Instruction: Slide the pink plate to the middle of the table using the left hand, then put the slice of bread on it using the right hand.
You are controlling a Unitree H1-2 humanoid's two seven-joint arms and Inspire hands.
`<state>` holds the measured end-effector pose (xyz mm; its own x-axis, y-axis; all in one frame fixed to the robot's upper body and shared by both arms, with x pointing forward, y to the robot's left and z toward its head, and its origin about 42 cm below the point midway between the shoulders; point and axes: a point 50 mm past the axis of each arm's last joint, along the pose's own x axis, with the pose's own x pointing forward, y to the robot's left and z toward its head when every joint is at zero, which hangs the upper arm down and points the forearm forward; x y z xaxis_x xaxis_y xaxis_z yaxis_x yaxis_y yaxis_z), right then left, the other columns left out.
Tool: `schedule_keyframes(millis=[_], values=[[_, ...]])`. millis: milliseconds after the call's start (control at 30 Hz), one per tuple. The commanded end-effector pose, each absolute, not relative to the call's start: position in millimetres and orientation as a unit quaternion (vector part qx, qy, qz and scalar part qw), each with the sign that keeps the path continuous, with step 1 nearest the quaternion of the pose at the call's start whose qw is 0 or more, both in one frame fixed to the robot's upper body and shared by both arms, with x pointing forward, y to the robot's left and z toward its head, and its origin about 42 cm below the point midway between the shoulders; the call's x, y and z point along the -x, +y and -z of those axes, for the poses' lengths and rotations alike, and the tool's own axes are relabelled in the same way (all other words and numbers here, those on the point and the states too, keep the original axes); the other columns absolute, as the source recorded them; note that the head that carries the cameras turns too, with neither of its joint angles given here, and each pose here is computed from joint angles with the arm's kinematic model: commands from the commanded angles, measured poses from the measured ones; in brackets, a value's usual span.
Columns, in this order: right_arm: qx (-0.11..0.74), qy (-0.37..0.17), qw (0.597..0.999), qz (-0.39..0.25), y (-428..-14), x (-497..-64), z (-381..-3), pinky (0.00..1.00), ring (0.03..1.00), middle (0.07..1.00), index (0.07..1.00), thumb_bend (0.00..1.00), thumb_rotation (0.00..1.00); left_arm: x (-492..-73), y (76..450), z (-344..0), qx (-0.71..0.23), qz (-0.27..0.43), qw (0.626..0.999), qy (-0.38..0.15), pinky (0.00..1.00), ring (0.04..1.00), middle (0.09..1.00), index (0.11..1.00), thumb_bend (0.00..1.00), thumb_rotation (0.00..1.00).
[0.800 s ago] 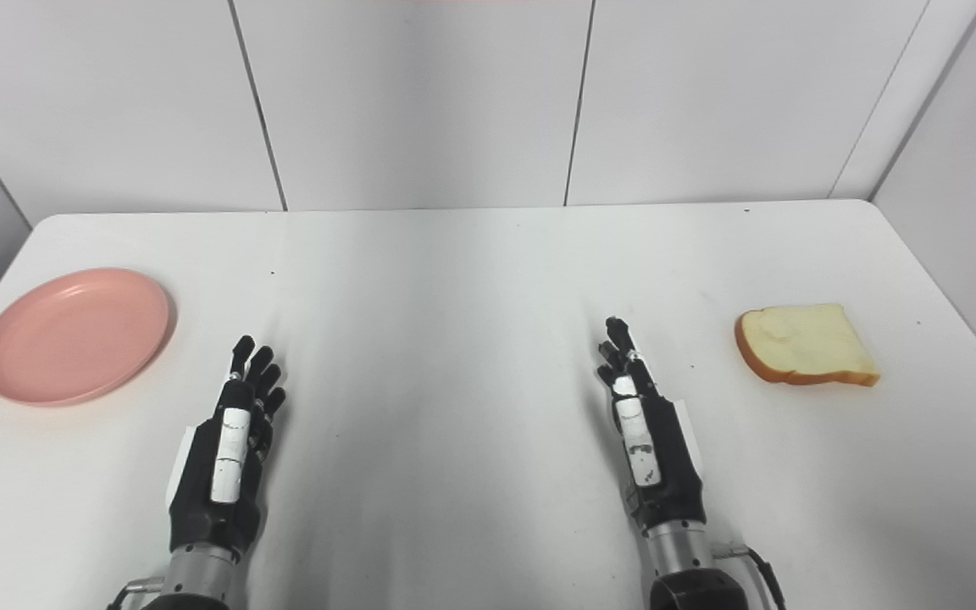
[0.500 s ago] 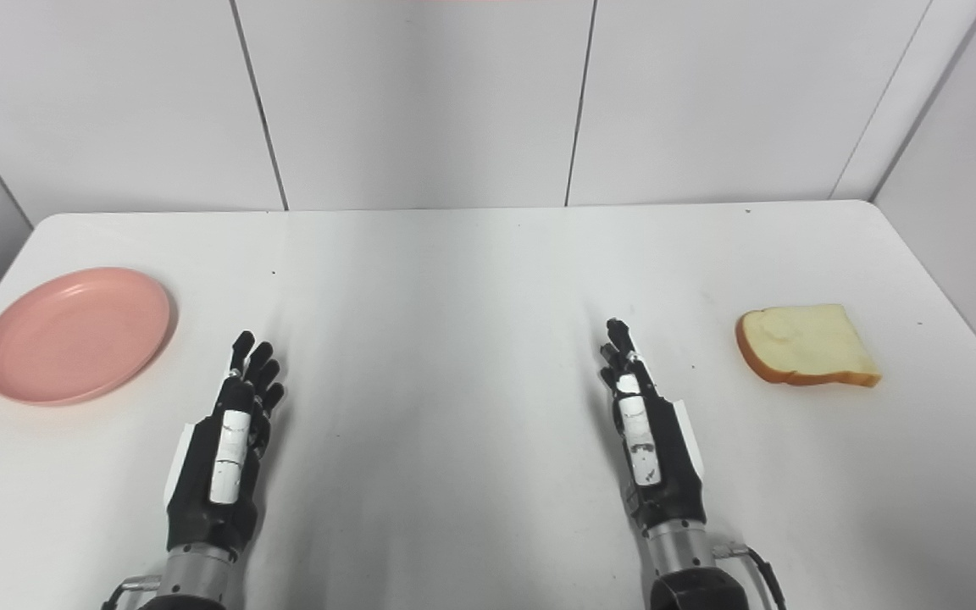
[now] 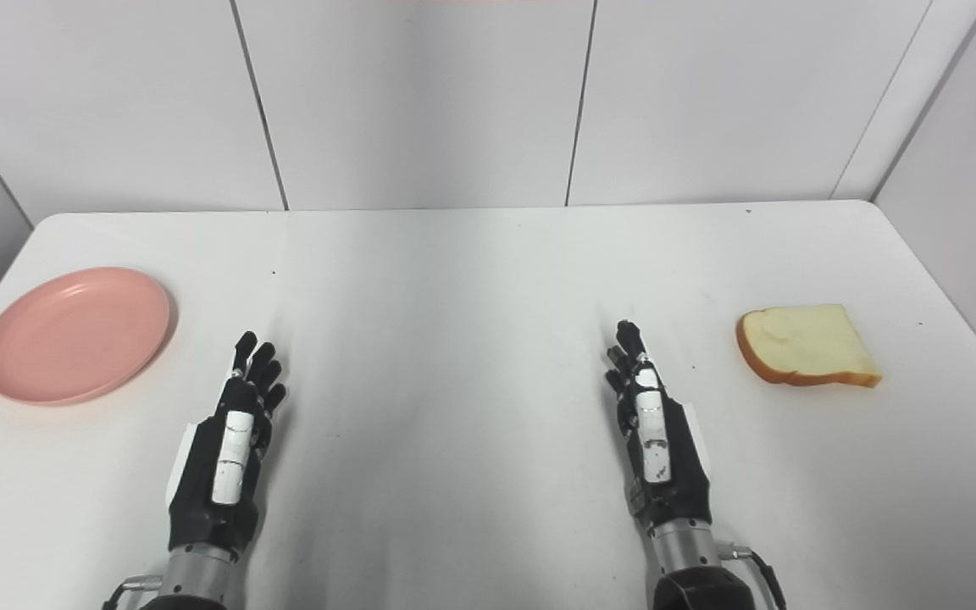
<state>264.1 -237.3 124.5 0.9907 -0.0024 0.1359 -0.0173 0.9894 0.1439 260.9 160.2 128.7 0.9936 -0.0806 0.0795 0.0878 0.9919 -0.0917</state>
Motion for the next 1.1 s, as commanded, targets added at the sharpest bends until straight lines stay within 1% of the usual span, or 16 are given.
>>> schedule_keyframes(millis=[0,500,833,1067], values=[[-0.077,-0.061,0.995,-0.003,-235.8,-261.5,-122.3,0.99,0.979,0.986,0.945,0.82,0.99,-265.6,157.0,-141.1,0.047,0.049,0.995,-0.073,1.00,1.000,1.000,1.000,0.85,0.89],[-0.078,-0.059,0.995,-0.004,-234.7,-260.0,-122.6,0.99,0.975,0.981,0.941,0.82,0.98,-265.6,157.4,-140.8,0.053,0.047,0.995,-0.070,1.00,1.000,1.000,1.000,0.85,0.88],[-0.078,-0.057,0.995,-0.007,-236.2,-260.2,-121.8,0.99,0.977,0.982,0.940,0.82,0.98,-266.1,156.9,-139.8,0.051,0.050,0.995,-0.069,0.99,1.000,1.000,1.000,0.83,0.89],[-0.079,-0.055,0.995,-0.009,-246.6,-260.2,-114.5,1.00,0.978,0.985,0.954,0.80,0.99,-267.3,147.5,-132.9,0.052,0.057,0.995,-0.068,1.00,1.000,1.000,1.000,0.84,0.88]])
